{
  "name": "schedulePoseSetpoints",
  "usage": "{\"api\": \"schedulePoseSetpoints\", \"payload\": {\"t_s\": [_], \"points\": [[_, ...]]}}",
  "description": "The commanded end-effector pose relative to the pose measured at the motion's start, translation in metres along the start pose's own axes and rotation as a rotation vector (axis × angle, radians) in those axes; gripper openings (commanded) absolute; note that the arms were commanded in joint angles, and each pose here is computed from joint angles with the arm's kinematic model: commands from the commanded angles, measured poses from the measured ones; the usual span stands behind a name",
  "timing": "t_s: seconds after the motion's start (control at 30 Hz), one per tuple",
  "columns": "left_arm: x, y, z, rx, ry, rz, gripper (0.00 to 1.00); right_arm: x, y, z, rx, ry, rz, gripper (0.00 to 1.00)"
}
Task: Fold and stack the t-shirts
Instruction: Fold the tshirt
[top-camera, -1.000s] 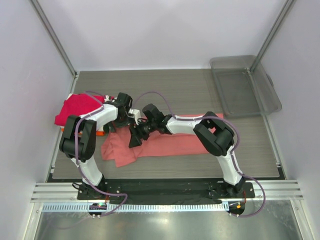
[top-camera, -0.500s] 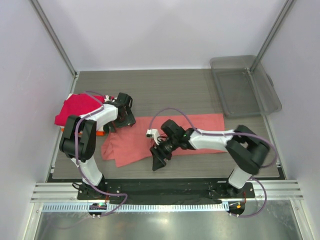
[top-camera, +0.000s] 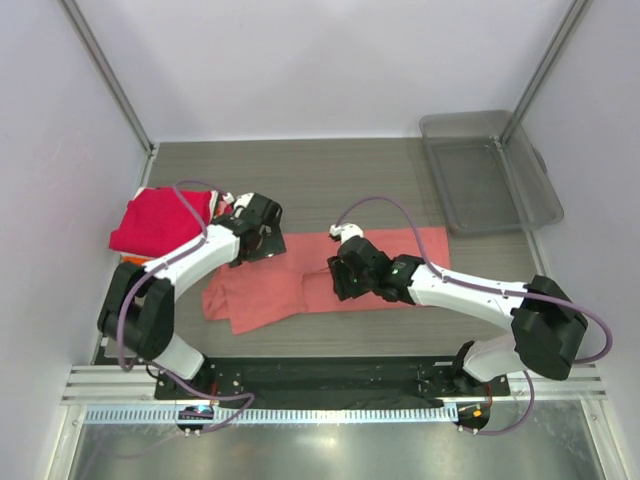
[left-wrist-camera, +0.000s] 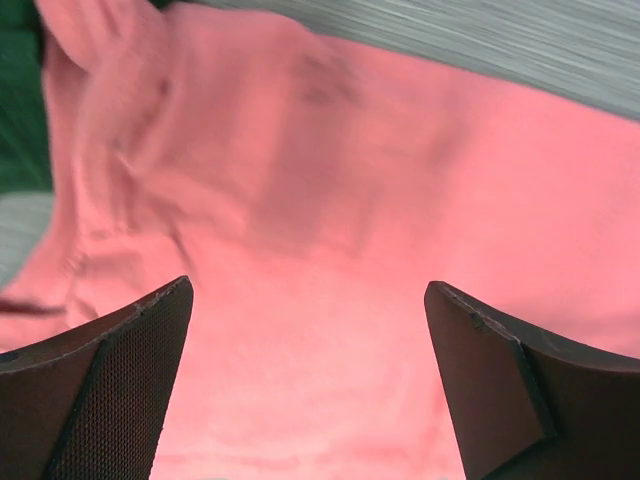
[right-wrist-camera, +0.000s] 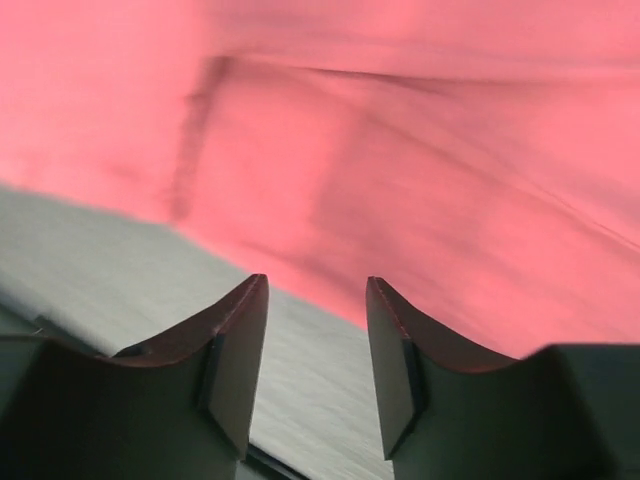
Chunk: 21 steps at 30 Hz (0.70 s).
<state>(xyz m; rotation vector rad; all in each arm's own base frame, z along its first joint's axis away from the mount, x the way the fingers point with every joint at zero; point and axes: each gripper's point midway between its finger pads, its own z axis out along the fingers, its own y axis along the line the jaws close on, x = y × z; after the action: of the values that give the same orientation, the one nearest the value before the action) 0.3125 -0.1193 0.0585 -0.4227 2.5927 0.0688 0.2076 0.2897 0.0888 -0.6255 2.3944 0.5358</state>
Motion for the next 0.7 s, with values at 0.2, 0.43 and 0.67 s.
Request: {"api": "schedulePoseSetpoints", "payload": {"t_s": [0.2, 0.43, 0.67], "points": [[0.033, -0.004, -0.039, 0.015, 0.005, -0.037, 0.99, 0.023, -0.154, -0.059, 0.811, -0.142, 0.353, 0.20], [0.037, -0.005, -0.012, -0.048, 0.036, -0.026, 0.99, 0.034, -0.197, -0.072, 0.942, -0.172, 0.491, 0.01], [0.027, -0.010, 0.020, -0.124, 0.076, -0.018, 0.99, 0.070, -0.203, -0.039, 0.971, -0.001, 0.433, 0.01]]}}
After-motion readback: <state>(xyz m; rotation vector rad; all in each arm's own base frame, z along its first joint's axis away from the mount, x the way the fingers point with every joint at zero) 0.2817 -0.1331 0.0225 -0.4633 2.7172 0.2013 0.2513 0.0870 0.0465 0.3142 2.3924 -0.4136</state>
